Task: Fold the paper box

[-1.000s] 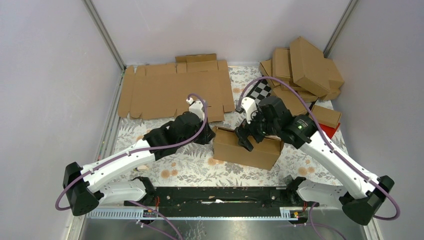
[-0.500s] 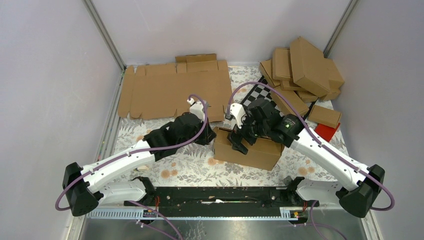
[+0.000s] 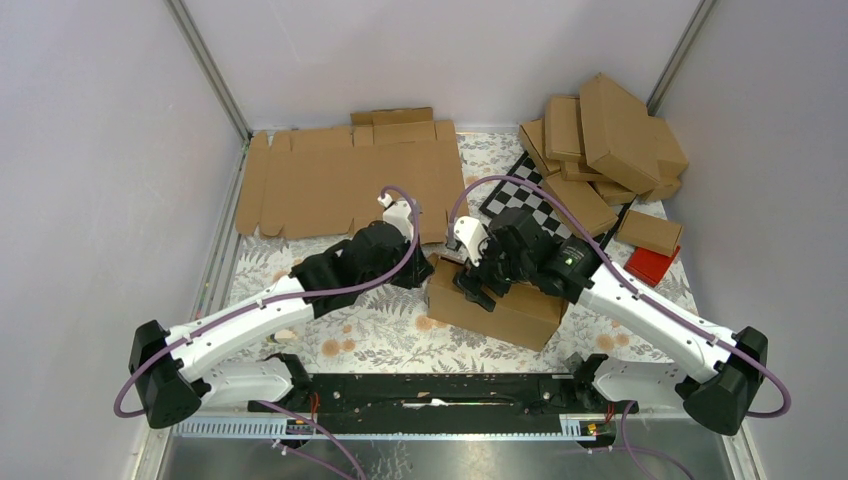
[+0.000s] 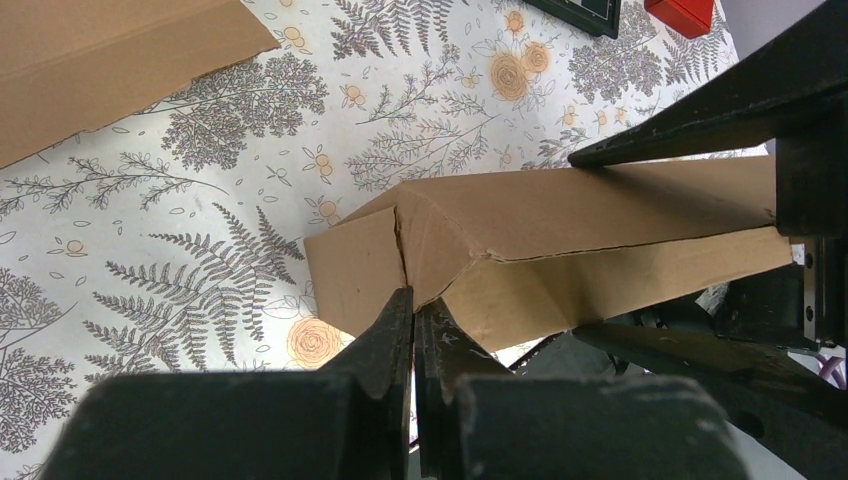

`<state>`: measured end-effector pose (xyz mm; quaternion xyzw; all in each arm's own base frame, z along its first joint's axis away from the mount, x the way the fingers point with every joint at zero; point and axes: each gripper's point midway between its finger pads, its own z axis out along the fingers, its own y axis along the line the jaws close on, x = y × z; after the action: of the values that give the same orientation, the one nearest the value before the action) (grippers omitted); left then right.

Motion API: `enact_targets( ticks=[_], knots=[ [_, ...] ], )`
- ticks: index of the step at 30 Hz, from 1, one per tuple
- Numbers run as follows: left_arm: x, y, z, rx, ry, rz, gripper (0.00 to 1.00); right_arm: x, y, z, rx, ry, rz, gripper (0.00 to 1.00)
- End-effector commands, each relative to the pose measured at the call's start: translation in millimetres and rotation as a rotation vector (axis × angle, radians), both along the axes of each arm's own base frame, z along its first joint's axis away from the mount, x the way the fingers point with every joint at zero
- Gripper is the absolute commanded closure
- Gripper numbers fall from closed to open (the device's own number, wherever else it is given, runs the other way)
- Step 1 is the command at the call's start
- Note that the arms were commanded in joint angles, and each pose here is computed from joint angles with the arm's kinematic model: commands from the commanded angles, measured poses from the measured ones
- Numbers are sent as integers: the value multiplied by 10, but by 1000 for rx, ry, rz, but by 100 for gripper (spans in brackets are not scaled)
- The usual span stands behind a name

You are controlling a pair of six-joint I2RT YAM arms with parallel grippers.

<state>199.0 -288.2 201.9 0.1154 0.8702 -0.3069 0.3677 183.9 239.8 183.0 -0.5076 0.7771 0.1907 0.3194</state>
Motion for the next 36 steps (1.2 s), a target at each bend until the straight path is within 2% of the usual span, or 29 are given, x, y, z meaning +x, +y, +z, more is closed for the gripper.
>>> enact_targets(
  ticks=[1,5,9,25,30,31,32,36],
  knots=[
    [-38,-60,68,-9,14,-21,100,3,58,-38,-24,-27,15,21],
    [-26,-57,73,-8,13,-13,100,53,56,-11,-31,-42,-6,33],
    [-18,-57,75,6,9,-13,100,108,30,4,-42,-58,-41,40],
    [-93,-66,-119,39,24,2,100,112,38,47,-31,-60,-53,41],
    [-105,15,-279,101,13,28,100,94,32,64,-22,-64,-48,39],
    [-133,80,-49,45,-24,34,100,92,27,65,-22,-64,-49,39],
    [-109,51,-228,96,4,34,100,88,23,64,-22,-65,-47,39],
    [-105,62,63,32,-40,37,74,81,28,82,-13,-68,-43,39]
  ],
)
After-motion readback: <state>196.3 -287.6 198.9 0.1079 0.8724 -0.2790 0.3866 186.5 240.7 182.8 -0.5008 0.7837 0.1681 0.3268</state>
